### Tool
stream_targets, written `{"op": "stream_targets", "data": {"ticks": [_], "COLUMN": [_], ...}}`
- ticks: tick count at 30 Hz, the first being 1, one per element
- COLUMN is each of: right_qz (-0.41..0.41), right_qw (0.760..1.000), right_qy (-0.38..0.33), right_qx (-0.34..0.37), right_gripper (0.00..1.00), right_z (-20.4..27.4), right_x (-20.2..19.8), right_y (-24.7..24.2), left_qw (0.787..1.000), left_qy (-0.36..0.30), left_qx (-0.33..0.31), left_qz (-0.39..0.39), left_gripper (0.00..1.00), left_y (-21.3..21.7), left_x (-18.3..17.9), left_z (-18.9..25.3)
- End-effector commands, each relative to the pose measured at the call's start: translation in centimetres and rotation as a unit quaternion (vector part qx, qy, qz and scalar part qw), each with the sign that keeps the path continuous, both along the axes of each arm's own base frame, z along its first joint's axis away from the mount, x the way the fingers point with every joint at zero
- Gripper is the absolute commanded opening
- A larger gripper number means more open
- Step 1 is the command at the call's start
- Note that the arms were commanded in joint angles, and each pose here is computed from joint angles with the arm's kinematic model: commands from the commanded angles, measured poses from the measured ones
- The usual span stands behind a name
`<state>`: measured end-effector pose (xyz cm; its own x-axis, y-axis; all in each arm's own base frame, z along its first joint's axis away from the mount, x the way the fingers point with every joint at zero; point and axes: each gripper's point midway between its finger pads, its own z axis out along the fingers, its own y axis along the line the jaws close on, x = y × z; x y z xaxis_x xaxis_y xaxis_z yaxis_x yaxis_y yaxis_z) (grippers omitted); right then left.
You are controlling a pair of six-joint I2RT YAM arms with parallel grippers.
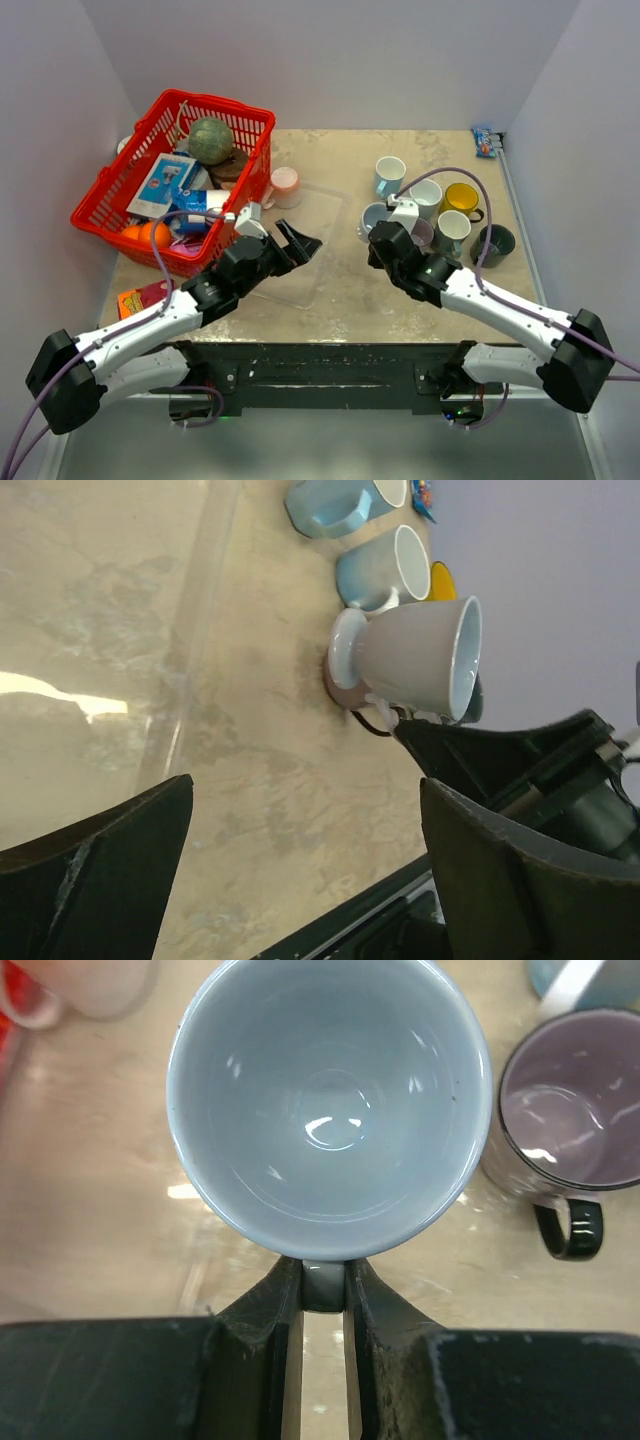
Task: Turn the mug right side up
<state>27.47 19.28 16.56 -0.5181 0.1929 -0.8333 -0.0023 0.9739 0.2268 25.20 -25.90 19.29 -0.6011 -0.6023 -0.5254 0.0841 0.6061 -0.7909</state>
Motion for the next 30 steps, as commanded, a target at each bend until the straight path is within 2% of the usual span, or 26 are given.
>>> {"op": "stream_targets", "data": {"ticks": [1,17,28,30], "right_qz": [0.019,-0.002,-0.021,-0.018], "right_qw": [1.000,0.993,0.991,0.991], "right_qy": [-0.005,0.068,0.082,0.084], "right_qx": [-0.008,-0.096,-0.106,-0.103], "right_gripper": [0.00,0.00,0.00,0.14], "right_z": [1.0,-4.3,-5.8,-5.9], "right_x": [2.3,7.6,8.6,8.5], "right_y": [0.3,-0.8,-1.7,-1.6], "left_qw": [0.997,0.991,0.980,0.975], "left_qy": [-0.030,-0.037,-0.036,-0.040], "left_qx": [0.065,0.122,0.192,0.215], "left_qz": [0.016,0.028,0.038,0.032], "left_gripper": [0.99,0.99,0.99,0.99], "left_y": [2.0,3.7,4.7,4.7], "left_x": [0.3,0.4,1.6,1.9], "left_z": [1.4,1.1,0.9,0.9]}}
